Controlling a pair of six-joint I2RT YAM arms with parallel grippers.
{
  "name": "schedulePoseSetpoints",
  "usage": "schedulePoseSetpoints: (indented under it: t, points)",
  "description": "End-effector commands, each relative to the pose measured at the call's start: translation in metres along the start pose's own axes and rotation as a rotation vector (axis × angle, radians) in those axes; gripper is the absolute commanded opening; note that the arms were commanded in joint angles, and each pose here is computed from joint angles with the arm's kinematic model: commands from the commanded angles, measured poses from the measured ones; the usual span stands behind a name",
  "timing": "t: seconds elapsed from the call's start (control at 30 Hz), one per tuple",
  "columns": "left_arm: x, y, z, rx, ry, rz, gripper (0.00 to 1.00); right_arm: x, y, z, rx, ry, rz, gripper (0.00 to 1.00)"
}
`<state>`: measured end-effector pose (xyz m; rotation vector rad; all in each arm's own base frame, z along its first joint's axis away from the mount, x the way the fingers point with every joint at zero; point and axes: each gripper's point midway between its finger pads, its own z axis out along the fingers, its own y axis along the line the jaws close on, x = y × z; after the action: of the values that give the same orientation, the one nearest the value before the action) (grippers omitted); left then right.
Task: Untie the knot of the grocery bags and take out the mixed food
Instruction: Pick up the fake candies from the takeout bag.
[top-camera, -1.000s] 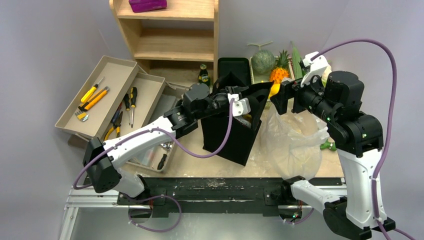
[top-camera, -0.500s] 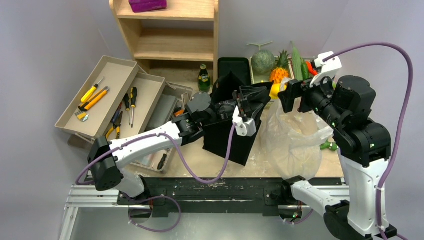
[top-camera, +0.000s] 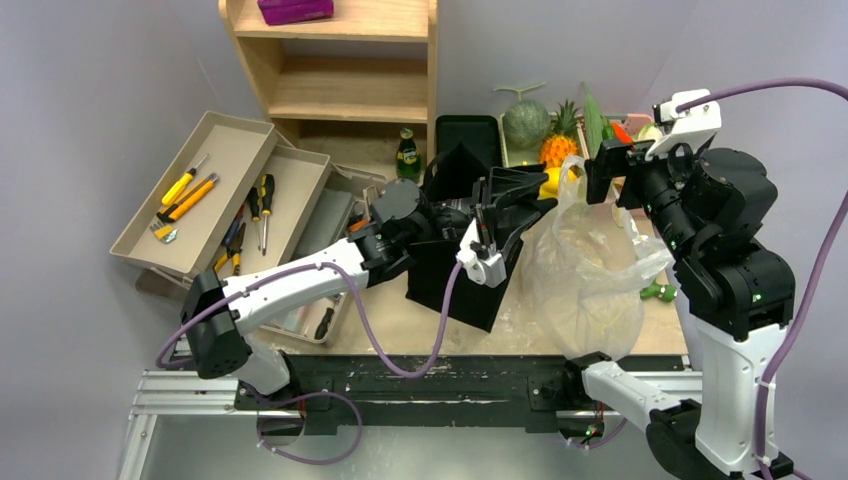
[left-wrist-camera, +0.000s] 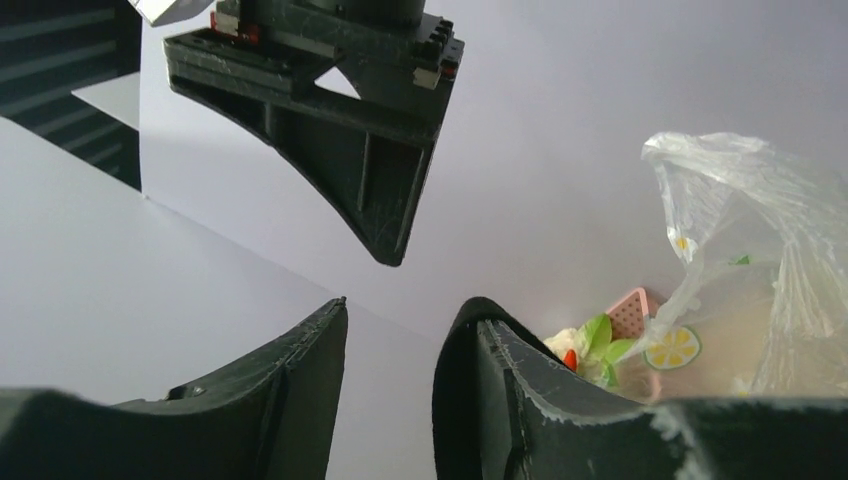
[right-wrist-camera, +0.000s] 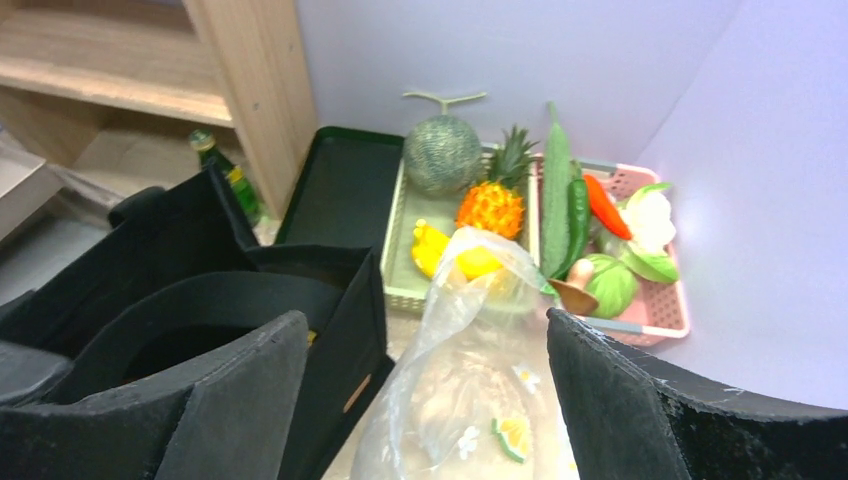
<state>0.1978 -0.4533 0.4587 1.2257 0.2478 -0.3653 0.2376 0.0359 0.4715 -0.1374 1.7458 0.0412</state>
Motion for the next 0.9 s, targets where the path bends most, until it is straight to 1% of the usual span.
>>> schedulePoseSetpoints:
  t: [0.0,0.07,0.13,0.2,0.27,0.4,0.53,0.7,0.77,0.87]
  points:
    - [-0.044,0.03,0.017,-0.026,-0.188,0.091,0.48,-0.02,-0.024,-0.004,0.121,-0.077,-0.015,0.87]
    - [-0.043,0.019,0.023,0.028,-0.209,0.071,0.53,-0.018,-0.027,-0.003,0.141,-0.073,-0.017,0.87]
    - [-0.048,0.004,0.027,0.108,-0.259,0.041,0.58,-0.016,-0.03,-0.003,0.157,-0.071,-0.022,0.87]
    - [-0.053,-0.015,0.03,0.194,-0.321,0.021,0.58,-0.015,-0.037,-0.004,0.195,-0.071,-0.026,0.87]
    - [-0.059,-0.033,0.032,0.284,-0.375,-0.03,0.58,-0.017,-0.049,-0.007,0.255,-0.078,-0.028,0.89]
    - [-0.055,-0.065,0.044,0.379,-0.386,-0.169,0.59,-0.016,-0.058,-0.011,0.302,-0.082,-0.032,0.9]
    - [-0.047,-0.1,0.047,0.439,-0.383,-0.231,0.63,-0.01,-0.055,-0.012,0.282,-0.069,-0.031,0.9]
    - [-0.032,-0.169,0.021,0.658,-0.34,-0.266,0.66,0.007,-0.03,-0.009,0.14,-0.022,-0.026,0.88]
    - [-0.026,-0.194,0.007,0.738,-0.324,-0.265,0.65,0.016,-0.006,-0.008,0.006,0.006,-0.017,0.87]
    - [-0.02,-0.215,-0.007,0.814,-0.31,-0.252,0.63,0.028,0.032,-0.011,-0.202,0.048,0.013,0.84]
